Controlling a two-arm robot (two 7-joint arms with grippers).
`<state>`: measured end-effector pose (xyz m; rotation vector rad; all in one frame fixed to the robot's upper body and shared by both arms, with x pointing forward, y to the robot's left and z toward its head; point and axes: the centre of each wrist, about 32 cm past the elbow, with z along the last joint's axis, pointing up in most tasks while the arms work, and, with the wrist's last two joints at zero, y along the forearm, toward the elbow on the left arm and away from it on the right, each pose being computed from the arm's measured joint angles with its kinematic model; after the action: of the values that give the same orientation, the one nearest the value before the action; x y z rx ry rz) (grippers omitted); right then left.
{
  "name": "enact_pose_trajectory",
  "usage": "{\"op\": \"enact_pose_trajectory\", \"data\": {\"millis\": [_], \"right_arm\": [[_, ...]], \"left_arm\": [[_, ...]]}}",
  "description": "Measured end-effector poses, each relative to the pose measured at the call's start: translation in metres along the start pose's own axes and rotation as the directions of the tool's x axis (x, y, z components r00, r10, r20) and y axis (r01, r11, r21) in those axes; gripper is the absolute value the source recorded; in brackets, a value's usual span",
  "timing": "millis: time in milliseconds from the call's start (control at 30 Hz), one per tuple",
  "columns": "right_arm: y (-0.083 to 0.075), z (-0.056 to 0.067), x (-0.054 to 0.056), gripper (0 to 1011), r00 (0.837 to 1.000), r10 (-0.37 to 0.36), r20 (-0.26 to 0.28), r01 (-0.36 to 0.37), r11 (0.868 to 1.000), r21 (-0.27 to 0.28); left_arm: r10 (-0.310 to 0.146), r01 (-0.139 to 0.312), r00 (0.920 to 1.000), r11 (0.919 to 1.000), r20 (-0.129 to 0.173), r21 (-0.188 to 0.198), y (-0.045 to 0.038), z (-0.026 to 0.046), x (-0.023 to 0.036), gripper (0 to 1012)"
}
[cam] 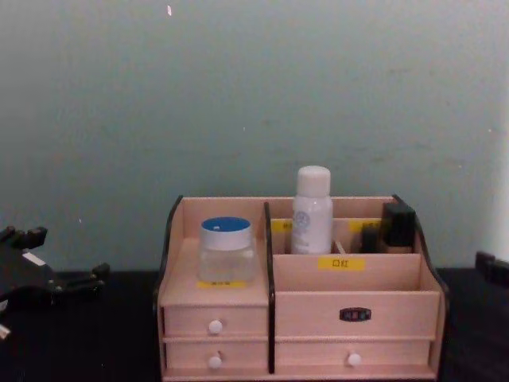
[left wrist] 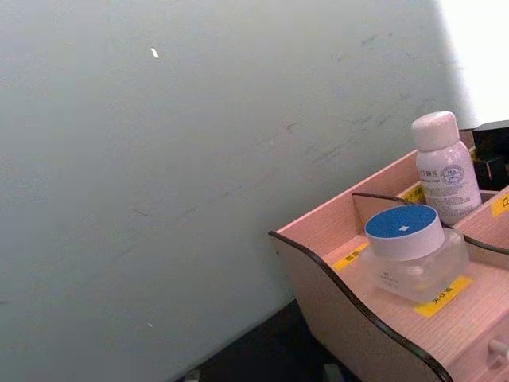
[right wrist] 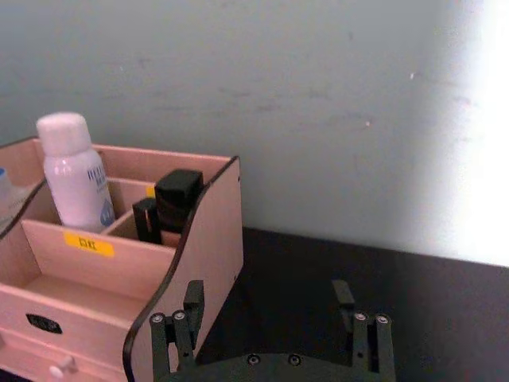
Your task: Pick up the facial cleanser and watermelon frost from the table and place them into the tiered storage box.
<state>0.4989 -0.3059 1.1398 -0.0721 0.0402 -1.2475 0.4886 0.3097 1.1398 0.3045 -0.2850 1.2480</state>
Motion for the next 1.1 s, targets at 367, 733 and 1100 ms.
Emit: {"op": "enact_pose_trajectory", "data": {"millis": [367, 733, 1100], "right_arm": [[0.0054, -0.0081, -0.0025, 1002, 1.000, 0.006, -0.010, -0.006, 0.999, -0.034], [0.0061, -0.0084, -0.0024, 1003, 1.000, 0.006, -0.008, -0.007, 0.999, -0.038], [0.0059, -0.0080, -0.0024, 1002, 1.000, 0.007, -0.008, -0.007, 0.999, -0.036]], "left_arm": [[0.000, 0.000, 1.0000, 1.0000, 0.000, 0.000, 0.0000, 0.0000, 0.0000, 1001], [0.000, 0.000, 1.0000, 1.0000, 0.000, 0.000, 0.0000, 0.0000, 0.0000, 1001], [0.000, 0.000, 1.0000, 1.0000, 0.000, 0.000, 0.0000, 0.0000, 0.0000, 1001]]}}
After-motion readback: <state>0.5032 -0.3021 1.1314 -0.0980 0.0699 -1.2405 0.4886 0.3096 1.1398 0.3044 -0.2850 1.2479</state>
